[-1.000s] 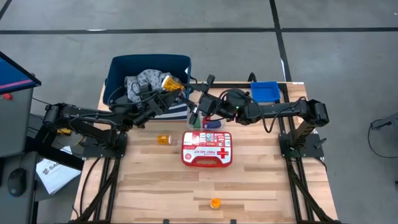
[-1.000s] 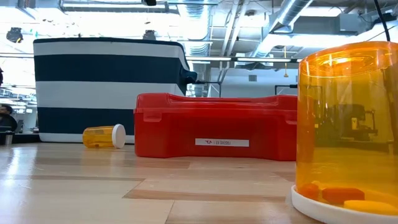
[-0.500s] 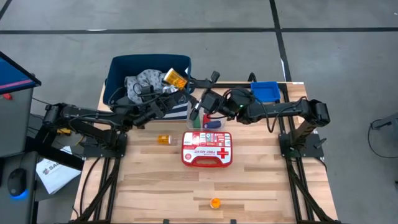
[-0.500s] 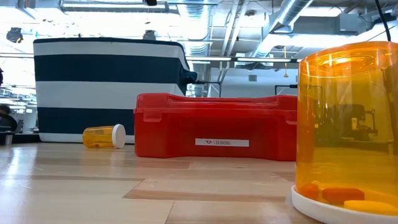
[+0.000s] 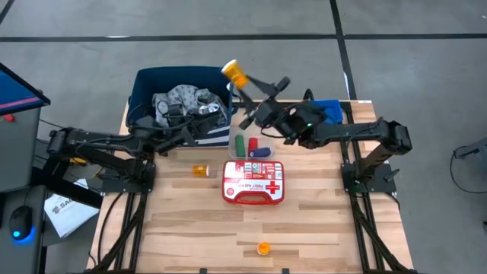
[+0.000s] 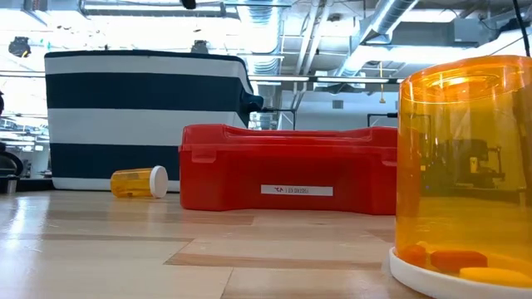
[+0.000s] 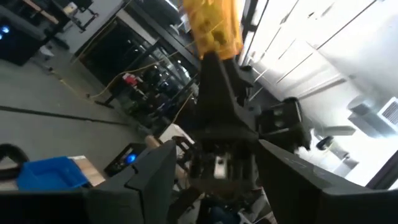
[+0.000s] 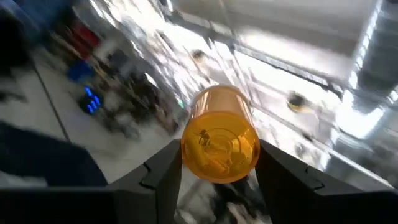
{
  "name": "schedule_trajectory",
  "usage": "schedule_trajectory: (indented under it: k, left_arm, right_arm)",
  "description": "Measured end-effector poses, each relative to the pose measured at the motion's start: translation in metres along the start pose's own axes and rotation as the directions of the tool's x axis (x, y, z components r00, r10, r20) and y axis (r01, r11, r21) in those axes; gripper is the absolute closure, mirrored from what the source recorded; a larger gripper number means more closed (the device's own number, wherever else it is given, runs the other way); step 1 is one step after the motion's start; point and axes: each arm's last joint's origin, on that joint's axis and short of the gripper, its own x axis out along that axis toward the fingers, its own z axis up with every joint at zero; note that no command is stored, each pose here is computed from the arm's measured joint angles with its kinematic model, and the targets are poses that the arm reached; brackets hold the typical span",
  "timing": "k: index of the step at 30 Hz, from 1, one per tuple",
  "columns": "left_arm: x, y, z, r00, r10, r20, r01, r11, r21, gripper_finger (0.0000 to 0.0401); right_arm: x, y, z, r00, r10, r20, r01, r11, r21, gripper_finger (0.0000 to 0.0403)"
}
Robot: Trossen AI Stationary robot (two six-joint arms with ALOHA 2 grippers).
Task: Pick & place medical supplies in basket/bin
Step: Put the bottom left orange pill bottle into the blue bin
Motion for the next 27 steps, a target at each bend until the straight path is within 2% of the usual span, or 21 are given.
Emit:
schedule_trajectory:
  k: [4, 10, 12, 14, 17, 20, 24, 27]
  left_arm:
    - [-0.005, -0.001, 0.005, 1.000, 0.009, -0.010, -0.009, 1.000, 0.028, 0.0190]
    - [-0.008, -0.001, 0.007, 1.000, 0.017, -0.024, -0.016, 0.999, 0.051, 0.0190]
    - [-0.009, -0.001, 0.007, 0.999, 0.023, -0.032, -0.021, 0.998, 0.060, 0.0190]
    - [-0.009, -0.001, 0.007, 0.999, 0.021, -0.034, -0.018, 0.998, 0.064, 0.0190]
    - [-0.009, -0.001, 0.007, 0.999, 0.019, -0.033, -0.017, 0.998, 0.062, 0.0190]
    - [-0.009, -0.001, 0.007, 0.999, 0.018, -0.032, -0.016, 0.998, 0.061, 0.0190]
    - [-0.009, -0.001, 0.007, 0.999, 0.018, -0.032, -0.017, 0.998, 0.058, 0.0190]
    - [-0.009, -0.001, 0.007, 0.999, 0.018, -0.032, -0.017, 0.998, 0.055, 0.0190]
  right_arm:
    - [0.001, -0.019, -0.005, 0.990, -0.082, -0.115, 0.078, 0.996, -0.032, 0.0226]
    - [0.002, -0.038, -0.023, 0.922, -0.177, -0.344, 0.139, 0.981, -0.134, 0.0226]
    - [0.000, -0.042, -0.028, 0.876, -0.221, -0.428, 0.175, 0.974, -0.145, 0.0226]
    - [-0.002, -0.044, -0.037, 0.808, -0.269, -0.525, 0.201, 0.962, -0.185, 0.0226]
    - [-0.007, -0.046, -0.050, 0.717, -0.310, -0.624, 0.179, 0.947, -0.266, 0.0228]
    - [-0.016, -0.048, -0.059, 0.666, -0.315, -0.676, 0.171, 0.947, -0.273, 0.0228]
    - [-0.032, -0.043, -0.074, 0.605, -0.290, -0.741, 0.079, 0.949, -0.307, 0.0228]
    - [-0.044, -0.043, -0.085, 0.557, -0.282, -0.781, 0.057, 0.951, -0.303, 0.0227]
